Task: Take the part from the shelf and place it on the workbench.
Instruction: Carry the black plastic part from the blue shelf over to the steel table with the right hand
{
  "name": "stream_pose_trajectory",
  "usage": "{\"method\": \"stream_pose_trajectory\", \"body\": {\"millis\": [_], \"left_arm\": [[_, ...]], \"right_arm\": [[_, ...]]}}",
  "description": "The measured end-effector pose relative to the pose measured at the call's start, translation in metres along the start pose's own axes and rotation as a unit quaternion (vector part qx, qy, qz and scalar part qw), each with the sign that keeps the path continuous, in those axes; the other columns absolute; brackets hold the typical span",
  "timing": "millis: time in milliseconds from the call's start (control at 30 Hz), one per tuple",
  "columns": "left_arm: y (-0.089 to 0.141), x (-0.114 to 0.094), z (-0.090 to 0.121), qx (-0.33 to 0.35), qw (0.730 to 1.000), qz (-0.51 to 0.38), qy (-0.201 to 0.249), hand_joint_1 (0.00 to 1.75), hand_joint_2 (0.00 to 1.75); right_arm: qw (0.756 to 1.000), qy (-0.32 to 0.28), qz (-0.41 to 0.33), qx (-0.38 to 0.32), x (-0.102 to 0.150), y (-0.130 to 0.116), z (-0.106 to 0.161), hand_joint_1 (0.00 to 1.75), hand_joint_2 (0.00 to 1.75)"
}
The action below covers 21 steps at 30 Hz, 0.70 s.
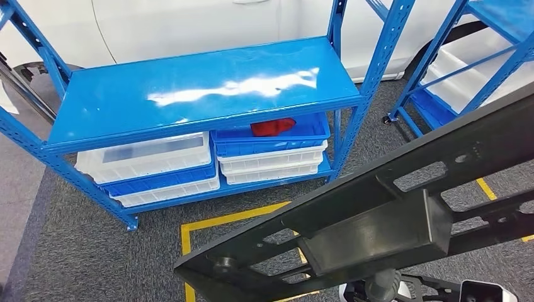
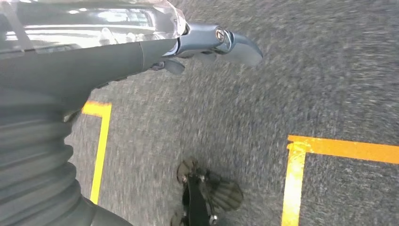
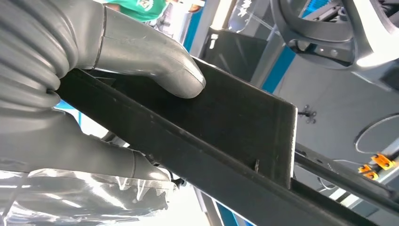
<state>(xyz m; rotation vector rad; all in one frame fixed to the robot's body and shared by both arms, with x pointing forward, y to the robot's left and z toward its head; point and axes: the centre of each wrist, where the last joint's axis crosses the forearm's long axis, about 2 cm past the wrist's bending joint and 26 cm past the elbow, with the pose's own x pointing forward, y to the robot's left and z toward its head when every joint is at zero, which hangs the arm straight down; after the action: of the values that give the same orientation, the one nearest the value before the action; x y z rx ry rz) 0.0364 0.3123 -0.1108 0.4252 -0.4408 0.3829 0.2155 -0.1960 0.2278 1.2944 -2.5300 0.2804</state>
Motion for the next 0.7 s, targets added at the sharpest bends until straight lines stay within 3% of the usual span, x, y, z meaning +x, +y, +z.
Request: {"method": "stream_pose_trajectory", "body": {"millis": [467, 700], "left_arm": [[-0.005, 0.001, 0.001, -0.008, 1.0, -0.001, 0.006, 0.0, 1.75], [-0.008, 0.005, 0.002, 0.012, 0.998, -0.058, 0.013, 0.0, 1.75]], "right_arm": [[1.0, 0.0, 0.021, 0.006, 0.006, -0.001, -0.005, 1.75, 1.75], [0.998, 0.0, 0.064, 0.004, 0.017, -0.003, -0.01, 1.75, 1.75]]}}
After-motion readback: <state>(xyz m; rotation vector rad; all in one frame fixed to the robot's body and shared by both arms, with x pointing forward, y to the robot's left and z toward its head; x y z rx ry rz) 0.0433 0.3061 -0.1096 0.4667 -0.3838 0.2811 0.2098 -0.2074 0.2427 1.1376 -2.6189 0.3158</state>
